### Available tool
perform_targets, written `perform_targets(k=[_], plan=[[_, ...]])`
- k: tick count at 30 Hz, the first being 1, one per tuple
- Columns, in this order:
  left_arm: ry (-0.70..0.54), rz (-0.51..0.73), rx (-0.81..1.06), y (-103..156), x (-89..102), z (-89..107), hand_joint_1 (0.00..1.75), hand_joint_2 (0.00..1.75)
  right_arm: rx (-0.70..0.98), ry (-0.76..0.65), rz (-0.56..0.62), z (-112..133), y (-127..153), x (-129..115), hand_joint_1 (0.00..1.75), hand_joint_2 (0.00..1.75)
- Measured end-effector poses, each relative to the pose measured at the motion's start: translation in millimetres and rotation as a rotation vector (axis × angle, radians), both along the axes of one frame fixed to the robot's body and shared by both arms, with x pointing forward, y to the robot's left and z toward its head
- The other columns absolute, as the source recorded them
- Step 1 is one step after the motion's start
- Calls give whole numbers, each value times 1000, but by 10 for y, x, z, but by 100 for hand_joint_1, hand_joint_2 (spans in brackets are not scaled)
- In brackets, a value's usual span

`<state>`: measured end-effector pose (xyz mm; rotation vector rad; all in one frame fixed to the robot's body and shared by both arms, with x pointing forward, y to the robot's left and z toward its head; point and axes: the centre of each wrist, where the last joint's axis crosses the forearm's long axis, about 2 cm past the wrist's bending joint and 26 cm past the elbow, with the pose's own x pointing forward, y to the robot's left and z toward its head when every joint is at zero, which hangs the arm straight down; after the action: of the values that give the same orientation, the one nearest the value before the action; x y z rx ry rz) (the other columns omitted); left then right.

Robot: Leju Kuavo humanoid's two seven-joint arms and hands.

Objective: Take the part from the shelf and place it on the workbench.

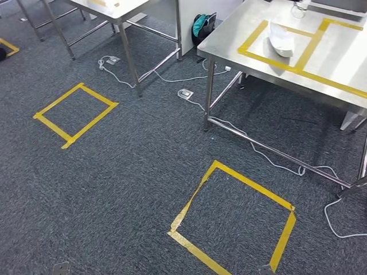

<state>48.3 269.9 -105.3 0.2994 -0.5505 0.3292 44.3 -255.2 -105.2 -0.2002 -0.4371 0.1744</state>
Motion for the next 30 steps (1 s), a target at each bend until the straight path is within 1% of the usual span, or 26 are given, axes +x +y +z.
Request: perform_targets(k=[3,5,8,12,20,30], plan=[[-32,-44,-22,-36,43,5,0,0,-3,-9,2,0,-20,8,0,0],[-34,-55,-25,-32,18,1,0,0,1,-13,4,0,-5,12,0,0],[-26,-57,-24,-18,-42,-7,0,0,8,-8,5,-2,22,-17,0,0],[-29,-60,-30,-28,-39,-7,0,0,10,-2,4,-6,25,-49,0,0],[-31,-69,-43,-53,-62,-9,0,0,13,-11,6,-2,29,-13,0,0],[-34,-76,-54,-88,-67,-8,0,0,17,-7,7,-4,30,-37,0,0]])
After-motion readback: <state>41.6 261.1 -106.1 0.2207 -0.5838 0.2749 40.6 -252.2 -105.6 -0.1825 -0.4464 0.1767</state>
